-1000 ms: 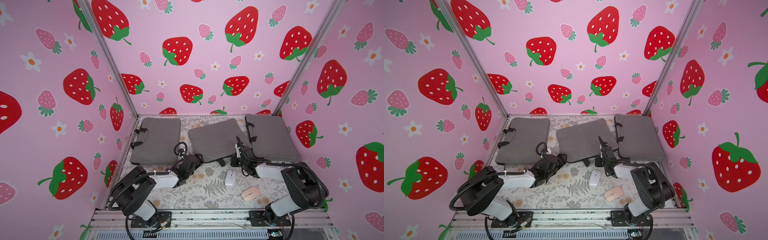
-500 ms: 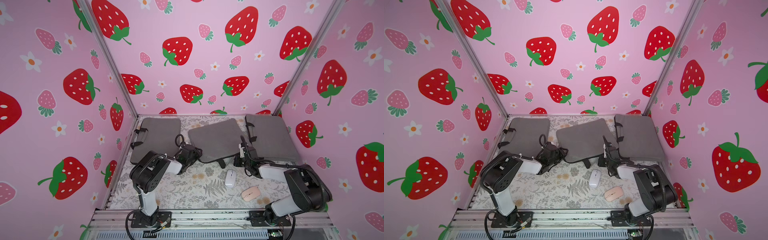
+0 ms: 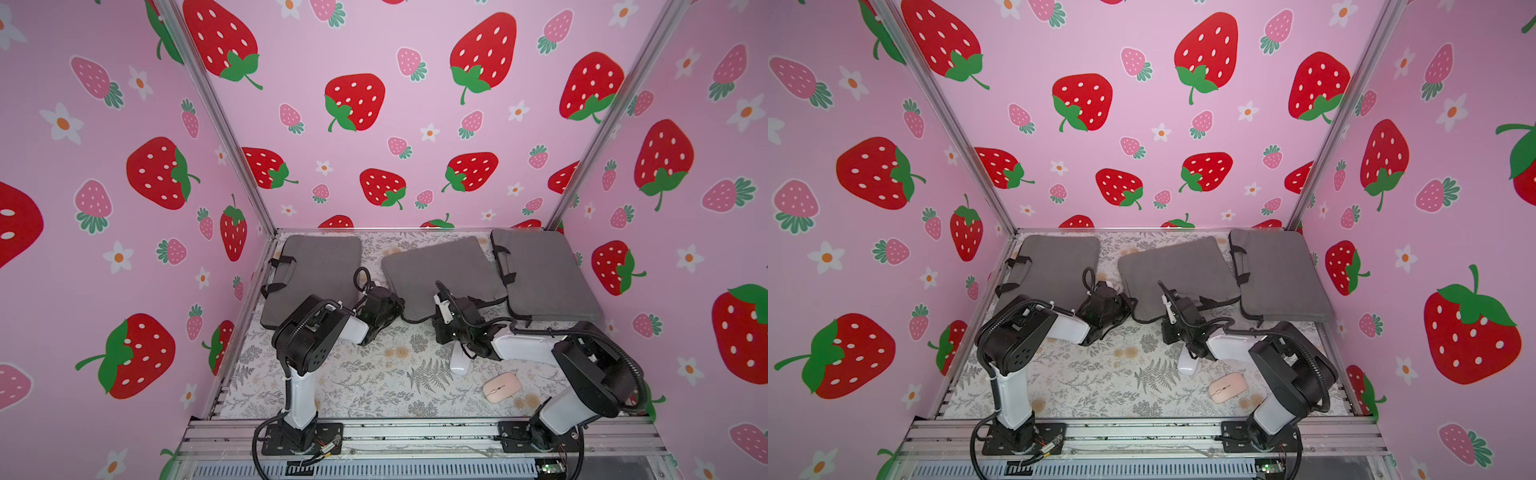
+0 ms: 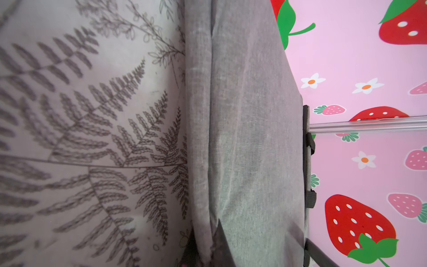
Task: Put the mouse into the laptop bag
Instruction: Unzip the zipper on the zippered laptop bag.
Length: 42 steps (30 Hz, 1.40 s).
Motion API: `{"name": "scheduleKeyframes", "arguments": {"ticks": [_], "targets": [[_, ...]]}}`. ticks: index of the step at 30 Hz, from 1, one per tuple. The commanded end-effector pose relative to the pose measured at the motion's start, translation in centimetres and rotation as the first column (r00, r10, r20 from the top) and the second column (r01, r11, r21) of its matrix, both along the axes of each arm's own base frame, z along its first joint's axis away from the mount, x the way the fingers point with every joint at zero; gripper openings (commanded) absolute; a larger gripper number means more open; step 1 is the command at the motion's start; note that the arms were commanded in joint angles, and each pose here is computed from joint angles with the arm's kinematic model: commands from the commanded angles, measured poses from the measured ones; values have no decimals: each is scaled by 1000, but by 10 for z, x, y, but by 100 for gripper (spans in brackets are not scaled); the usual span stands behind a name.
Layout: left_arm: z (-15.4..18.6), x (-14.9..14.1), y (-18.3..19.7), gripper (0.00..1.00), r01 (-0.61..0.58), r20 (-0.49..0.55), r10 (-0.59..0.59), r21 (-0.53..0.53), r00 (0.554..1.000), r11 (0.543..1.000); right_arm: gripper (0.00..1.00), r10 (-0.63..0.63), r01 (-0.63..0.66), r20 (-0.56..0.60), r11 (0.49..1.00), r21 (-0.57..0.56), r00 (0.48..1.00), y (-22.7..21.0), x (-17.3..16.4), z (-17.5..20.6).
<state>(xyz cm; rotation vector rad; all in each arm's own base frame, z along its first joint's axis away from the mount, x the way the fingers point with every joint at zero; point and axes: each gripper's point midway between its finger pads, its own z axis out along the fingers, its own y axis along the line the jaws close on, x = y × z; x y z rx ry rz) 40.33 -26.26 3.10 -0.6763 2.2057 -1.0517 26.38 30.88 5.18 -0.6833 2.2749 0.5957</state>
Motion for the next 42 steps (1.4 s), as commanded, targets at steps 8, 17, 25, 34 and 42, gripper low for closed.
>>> {"name": "scheduleKeyframes", "arguments": {"ticks": [8,17,25,34,42], "targets": [[11,-63,5,0,-162,104,153,82,983,983,0,-31,31,-11,999,-38,999,7,10,-17],[-4,-93,-28,56,-150,47,144,163,988,975,0,-180,178,-32,982,-59,983,-44,35,-29],[17,-90,-13,86,-169,73,157,193,985,967,0,-329,328,-28,944,-32,944,-103,58,-15],[4,-35,-20,83,-103,-3,104,129,995,986,0,-356,355,-45,935,-30,933,-116,62,-14],[-28,3,-34,67,-82,-64,88,91,994,992,0,-346,345,-62,938,-27,936,-116,58,-16]]}}
